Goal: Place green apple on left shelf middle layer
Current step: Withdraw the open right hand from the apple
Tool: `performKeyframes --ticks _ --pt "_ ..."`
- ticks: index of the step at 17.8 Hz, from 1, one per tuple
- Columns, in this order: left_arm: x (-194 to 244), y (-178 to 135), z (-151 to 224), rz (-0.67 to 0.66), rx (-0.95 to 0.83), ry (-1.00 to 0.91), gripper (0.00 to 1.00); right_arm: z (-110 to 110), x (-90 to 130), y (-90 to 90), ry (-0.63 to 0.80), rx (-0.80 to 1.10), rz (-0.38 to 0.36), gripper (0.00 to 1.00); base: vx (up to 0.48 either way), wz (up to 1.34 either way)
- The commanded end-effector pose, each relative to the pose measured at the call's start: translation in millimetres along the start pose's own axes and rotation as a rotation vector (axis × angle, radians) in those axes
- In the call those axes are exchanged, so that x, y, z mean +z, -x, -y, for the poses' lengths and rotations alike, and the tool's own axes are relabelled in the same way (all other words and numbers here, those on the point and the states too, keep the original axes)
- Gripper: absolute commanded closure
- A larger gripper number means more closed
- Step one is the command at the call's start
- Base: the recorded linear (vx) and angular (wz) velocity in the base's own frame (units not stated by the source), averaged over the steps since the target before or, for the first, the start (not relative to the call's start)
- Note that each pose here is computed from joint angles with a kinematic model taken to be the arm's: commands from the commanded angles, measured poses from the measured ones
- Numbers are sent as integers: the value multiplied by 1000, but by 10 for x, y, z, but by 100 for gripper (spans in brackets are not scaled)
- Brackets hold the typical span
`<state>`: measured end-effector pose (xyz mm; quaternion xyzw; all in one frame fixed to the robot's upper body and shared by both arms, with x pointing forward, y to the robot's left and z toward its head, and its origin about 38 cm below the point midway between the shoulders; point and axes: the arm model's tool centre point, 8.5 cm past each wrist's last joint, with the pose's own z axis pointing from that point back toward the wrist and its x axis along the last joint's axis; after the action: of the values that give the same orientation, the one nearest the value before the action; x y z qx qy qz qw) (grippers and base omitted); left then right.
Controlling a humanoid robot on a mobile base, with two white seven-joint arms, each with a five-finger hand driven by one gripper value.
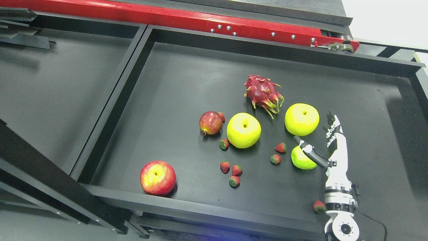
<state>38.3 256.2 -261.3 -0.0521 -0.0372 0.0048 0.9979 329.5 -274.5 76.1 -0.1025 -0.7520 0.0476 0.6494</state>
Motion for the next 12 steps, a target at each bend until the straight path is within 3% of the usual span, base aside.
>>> performKeyframes --ticks 1,12 --pt "20 -6 -112 6 -2 -18 0 -165 -64 -34 -59 -11 14 0 0 0" --pt "20 -4 -112 4 -1 -18 0 -230 -36 -8 -74 -36 4 0 0 0"
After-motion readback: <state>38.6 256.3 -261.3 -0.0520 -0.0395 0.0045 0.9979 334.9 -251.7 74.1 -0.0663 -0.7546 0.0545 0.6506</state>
